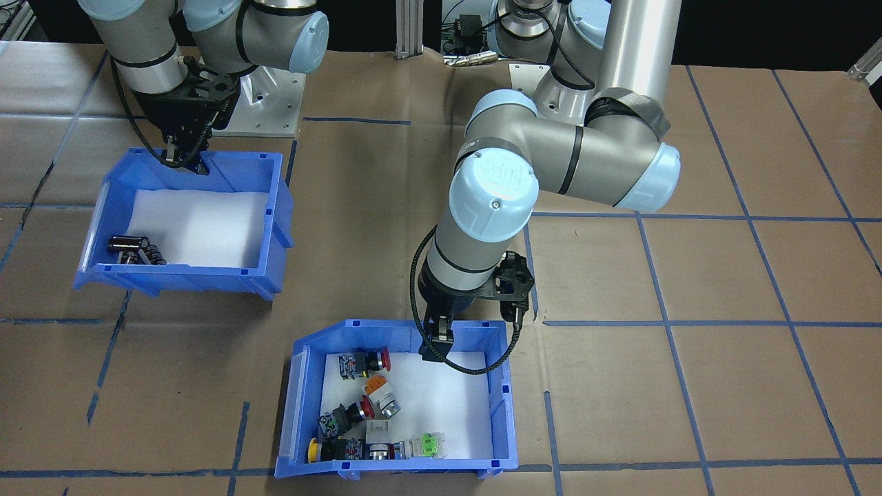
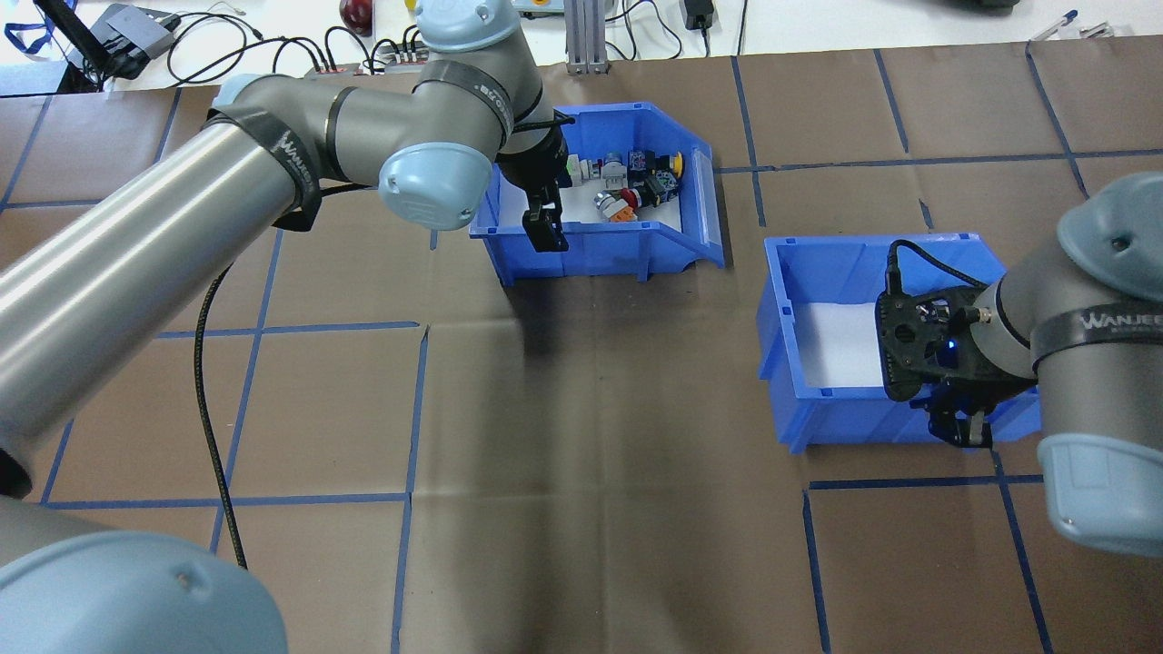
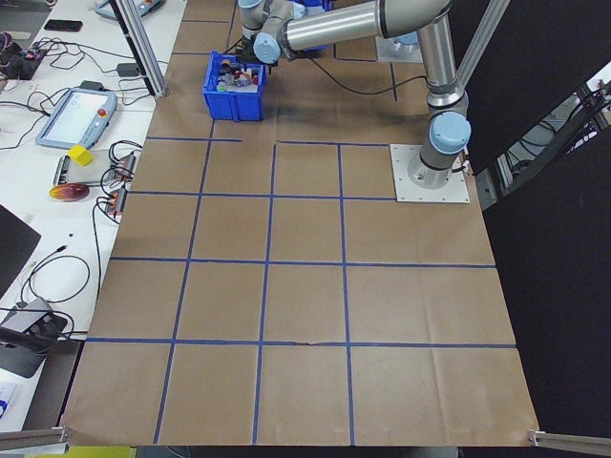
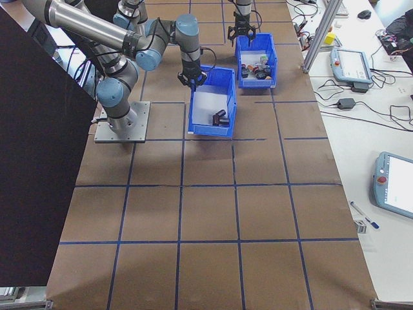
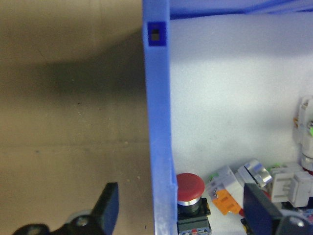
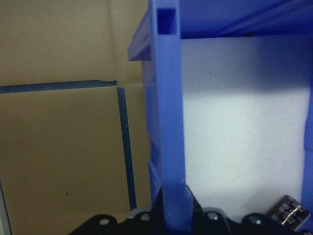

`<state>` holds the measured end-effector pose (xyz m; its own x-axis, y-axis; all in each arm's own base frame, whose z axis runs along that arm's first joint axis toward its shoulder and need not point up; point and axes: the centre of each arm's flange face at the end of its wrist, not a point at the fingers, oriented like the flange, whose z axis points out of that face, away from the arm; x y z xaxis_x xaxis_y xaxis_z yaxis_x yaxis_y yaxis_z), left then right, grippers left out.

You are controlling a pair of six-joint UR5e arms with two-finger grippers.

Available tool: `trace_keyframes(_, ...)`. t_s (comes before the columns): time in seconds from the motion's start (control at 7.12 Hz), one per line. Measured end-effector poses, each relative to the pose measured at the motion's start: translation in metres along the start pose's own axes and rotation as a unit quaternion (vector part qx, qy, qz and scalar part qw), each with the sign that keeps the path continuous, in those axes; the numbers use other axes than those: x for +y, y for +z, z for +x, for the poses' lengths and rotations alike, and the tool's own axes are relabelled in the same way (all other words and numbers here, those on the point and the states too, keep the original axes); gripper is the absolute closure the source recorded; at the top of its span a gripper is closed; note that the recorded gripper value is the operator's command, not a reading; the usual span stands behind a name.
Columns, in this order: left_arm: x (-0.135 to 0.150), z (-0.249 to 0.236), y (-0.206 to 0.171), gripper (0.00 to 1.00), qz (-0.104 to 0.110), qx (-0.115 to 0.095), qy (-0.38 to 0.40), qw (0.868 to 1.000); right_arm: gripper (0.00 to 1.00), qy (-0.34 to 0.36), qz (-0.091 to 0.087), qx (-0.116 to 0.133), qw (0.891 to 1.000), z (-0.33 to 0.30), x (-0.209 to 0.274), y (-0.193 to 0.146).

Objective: Place button box in front

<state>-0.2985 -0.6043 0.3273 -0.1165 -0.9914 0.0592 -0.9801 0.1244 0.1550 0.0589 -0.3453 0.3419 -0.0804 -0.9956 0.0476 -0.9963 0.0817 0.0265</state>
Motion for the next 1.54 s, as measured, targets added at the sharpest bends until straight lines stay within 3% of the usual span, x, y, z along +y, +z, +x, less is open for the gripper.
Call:
trace_keyframes(0.14, -0.022, -0.011, -0.038, 0.02, 0.01, -0.012, 0.063, 0.998, 0.91, 0.01, 0.006, -0.001, 1.0, -0.017, -0.006, 0.005)
trace_keyframes(0.28, -0.043, -0.029, -0.083, 0.02, 0.034, -0.023, 0.159, 0.986, 0.91, 0.012, 0.014, -0.001, 1.0, -0.031, -0.015, 0.009)
trace_keyframes(0.42, -0.056, -0.051, -0.123, 0.01, 0.055, -0.036, 0.254, 0.965, 0.91, 0.013, 0.017, 0.0, 1.0, -0.041, -0.027, 0.011)
trace_keyframes(0.7, -0.067, -0.101, -0.186, 0.01, 0.056, -0.054, 0.425, 0.902, 0.91, 0.009, 0.021, 0.004, 1.0, -0.057, -0.06, 0.011)
trace_keyframes(1.12, -0.067, -0.167, -0.213, 0.01, 0.019, -0.092, 0.62, 0.779, 0.9, -0.011, 0.029, 0.03, 0.999, -0.072, -0.1, 0.006)
trace_keyframes(1.26, -0.069, -0.181, -0.208, 0.01, 0.01, -0.099, 0.654, 0.75, 0.9, -0.014, 0.03, 0.035, 0.999, -0.074, -0.11, 0.005)
trace_keyframes(1.4, -0.07, -0.196, -0.205, 0.01, 0.006, -0.101, 0.668, 0.737, 0.9, -0.015, 0.03, 0.038, 0.999, -0.073, -0.122, 0.004)
trace_keyframes(1.54, -0.072, -0.207, -0.206, 0.01, 0.006, -0.1, 0.673, 0.733, 0.9, -0.016, 0.026, 0.039, 0.999, -0.07, -0.137, 0.002)
